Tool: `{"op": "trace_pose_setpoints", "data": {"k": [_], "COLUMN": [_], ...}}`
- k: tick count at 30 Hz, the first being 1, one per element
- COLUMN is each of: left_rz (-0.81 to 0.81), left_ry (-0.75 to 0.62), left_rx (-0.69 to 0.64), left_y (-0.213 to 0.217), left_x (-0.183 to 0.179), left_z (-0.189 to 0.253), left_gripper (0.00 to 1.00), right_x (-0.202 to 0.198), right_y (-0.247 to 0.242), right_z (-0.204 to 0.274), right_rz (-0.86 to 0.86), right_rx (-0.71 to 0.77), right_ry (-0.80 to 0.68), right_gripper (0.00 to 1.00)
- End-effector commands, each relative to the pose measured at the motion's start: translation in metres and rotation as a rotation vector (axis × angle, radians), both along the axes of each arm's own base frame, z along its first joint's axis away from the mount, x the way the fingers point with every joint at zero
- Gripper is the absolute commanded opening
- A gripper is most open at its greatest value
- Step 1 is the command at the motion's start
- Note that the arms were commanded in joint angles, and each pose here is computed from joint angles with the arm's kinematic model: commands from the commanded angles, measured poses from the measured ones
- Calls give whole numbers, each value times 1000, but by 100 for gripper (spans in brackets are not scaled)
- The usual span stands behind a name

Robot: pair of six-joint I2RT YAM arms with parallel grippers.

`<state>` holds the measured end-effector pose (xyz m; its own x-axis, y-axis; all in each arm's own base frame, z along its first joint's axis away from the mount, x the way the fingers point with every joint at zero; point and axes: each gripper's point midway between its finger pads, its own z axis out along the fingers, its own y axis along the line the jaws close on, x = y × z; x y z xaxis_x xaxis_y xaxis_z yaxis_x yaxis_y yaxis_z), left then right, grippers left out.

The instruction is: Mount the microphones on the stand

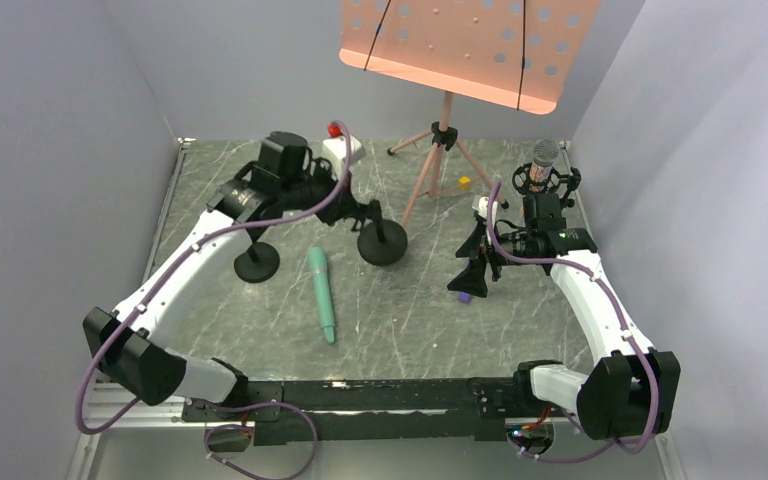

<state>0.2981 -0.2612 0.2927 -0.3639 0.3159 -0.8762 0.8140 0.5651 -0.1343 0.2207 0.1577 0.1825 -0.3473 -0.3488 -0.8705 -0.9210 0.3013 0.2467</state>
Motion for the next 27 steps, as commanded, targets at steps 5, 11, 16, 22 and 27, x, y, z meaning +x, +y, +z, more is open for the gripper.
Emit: {"op": "trace_pose_setpoints", "data": {"k": [5, 11, 16, 22, 27], "left_rz": [-193, -181, -142, -98, -79], "left_ry": [-67, -33, -24, 38, 38], "left_rx": [-68, -5, 4, -7, -32], "left_y": [-43, -69, -76, -74, -71], "left_x": [-59, -64, -58, -60, -62], "left_z": [20, -19, -44, -59, -52], "left_gripper": [0, 0, 1, 34, 57], "right_x": [7, 7, 8, 44, 51], "right_y": [-1, -3, -3, -17, -20], "right_z": [8, 8, 8, 0, 2], "right_rz": [2, 4, -4, -242, -293], "right_rx": [-7, -1, 1, -30, -24], "right_ry": [-54, -65, -74, -71, -88], "right_gripper": [100, 100, 100, 100, 100]}}
